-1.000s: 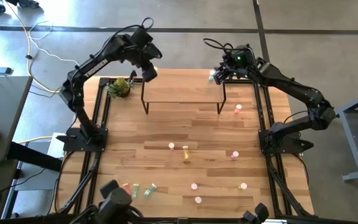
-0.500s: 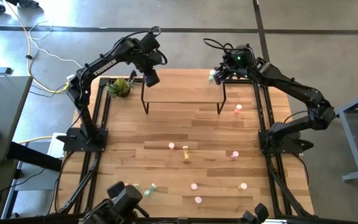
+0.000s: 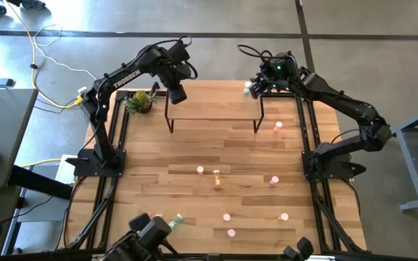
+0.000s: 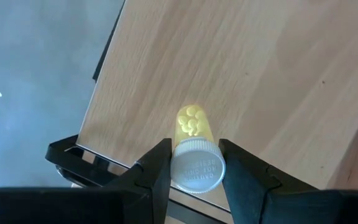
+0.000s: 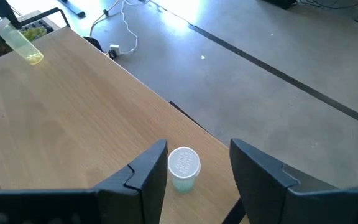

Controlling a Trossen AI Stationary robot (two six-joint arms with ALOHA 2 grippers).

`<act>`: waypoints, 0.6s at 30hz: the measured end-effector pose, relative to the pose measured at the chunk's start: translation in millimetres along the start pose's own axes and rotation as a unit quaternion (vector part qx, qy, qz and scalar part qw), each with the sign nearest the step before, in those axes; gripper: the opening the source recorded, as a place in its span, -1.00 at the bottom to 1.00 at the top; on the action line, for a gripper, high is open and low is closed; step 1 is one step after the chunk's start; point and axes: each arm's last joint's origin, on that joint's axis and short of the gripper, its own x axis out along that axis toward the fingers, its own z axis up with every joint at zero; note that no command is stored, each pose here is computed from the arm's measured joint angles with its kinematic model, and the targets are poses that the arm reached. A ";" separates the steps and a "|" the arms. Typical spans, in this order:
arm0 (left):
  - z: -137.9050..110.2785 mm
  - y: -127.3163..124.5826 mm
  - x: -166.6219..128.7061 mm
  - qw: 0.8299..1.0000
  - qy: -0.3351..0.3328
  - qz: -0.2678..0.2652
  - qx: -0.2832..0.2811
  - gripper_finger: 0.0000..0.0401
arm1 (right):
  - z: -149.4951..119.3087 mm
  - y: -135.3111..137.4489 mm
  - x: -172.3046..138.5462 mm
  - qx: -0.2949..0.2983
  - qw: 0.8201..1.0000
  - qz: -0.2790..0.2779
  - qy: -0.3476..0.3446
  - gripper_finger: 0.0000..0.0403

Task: Pick and place medicine bottles onto shelf by color
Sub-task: Put the top left yellow pill bottle on the shelf

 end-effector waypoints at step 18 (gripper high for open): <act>0.6 0.1 1.6 1.000 0.002 0.001 0.008 -0.44 | 0.0 0.0 0.0 0.000 1.000 0.000 0.000 -0.18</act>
